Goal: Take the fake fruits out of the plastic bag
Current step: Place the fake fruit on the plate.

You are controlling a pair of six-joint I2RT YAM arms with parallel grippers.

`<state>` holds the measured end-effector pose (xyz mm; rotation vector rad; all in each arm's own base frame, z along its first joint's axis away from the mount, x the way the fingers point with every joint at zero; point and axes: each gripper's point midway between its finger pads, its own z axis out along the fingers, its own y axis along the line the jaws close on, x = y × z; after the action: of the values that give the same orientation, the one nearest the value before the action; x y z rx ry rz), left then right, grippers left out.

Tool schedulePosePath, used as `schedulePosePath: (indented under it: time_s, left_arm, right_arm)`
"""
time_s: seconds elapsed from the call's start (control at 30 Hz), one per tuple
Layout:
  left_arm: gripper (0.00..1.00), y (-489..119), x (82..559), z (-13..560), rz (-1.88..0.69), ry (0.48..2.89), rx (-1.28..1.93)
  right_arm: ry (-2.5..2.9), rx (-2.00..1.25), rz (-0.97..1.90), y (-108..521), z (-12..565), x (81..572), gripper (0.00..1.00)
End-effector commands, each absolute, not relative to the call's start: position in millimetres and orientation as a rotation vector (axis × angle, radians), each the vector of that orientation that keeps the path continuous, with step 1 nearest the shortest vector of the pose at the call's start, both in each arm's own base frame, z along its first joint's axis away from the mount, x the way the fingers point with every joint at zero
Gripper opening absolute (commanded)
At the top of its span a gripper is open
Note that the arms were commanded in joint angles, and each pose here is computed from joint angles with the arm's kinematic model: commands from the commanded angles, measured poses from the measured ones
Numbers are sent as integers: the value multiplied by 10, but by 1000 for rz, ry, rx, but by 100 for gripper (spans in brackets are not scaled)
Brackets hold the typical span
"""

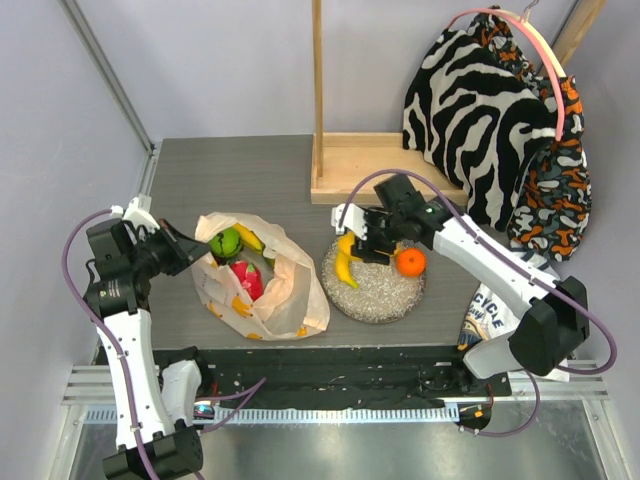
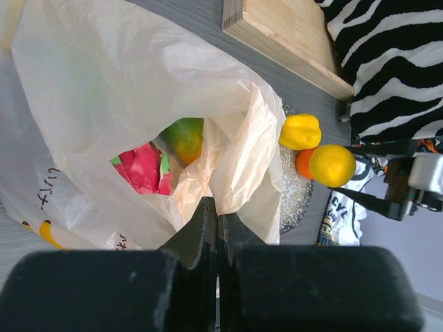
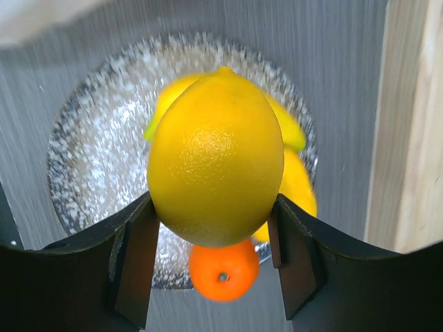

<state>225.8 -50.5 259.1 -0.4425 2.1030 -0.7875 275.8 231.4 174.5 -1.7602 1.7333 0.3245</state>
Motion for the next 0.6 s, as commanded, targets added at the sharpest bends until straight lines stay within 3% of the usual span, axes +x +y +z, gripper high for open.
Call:
schedulePosePath:
  time_s: [0.0,0.27,0.57]
  left_arm:
    - [0,-511,2311,2687,-805,2058,-423]
    - [0,-488,2293,2724,-788,2053,-426]
    - [0,-457,2222,2702,-753,2065,-432]
  right_arm:
    - [1771,-1819,247,1974,1546,2654,44]
    - [1842,-1830,171,1937,1021,2838,43]
    - [1882,-1756,113,2096,844,3185,45]
